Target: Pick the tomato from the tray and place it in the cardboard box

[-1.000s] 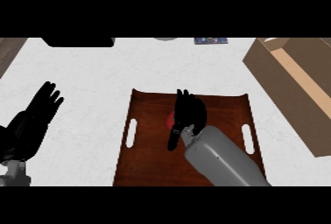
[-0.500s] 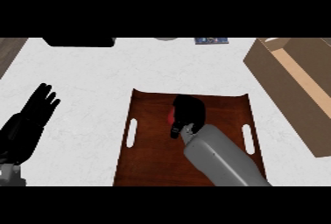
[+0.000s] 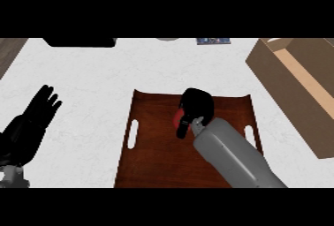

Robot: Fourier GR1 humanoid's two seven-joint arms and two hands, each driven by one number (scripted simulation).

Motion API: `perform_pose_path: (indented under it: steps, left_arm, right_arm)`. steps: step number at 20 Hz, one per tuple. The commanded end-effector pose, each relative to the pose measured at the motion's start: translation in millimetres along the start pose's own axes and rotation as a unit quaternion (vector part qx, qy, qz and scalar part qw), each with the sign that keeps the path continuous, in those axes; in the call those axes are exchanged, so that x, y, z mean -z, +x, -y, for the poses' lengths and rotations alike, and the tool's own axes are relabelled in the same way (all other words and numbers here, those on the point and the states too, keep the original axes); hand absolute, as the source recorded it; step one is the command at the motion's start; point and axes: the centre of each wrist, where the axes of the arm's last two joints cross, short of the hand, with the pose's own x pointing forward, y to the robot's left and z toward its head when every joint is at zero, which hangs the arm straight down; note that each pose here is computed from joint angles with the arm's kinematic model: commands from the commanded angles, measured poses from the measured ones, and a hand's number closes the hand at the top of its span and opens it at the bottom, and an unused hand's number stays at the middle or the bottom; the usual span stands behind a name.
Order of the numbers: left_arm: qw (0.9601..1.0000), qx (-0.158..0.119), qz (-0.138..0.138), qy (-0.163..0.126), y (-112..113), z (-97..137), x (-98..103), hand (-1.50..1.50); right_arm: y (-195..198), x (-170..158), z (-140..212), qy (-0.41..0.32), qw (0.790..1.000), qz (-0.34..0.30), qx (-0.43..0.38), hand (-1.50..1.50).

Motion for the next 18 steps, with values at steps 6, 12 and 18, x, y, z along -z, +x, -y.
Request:
perform_pose_path:
  steps: [6,12,18]
  left_arm:
    - [0.9999,0.003,-0.008,-0.010,9,-10,4,0.00]
    - [1.0000,-0.003,0.006,0.001,13,-15,7,0.00]
    - [1.0000,-0.007,-0.005,0.003,0,-7,-12,0.00]
  right_arm:
    - [-84,64,71,0.002,1.000,0.008,-0.011,1.50]
    - [-59,48,78,-0.075,0.997,-0.003,-0.033,1.50]
    - [-31,10,108,-0.160,0.986,0.047,-0.028,1.50]
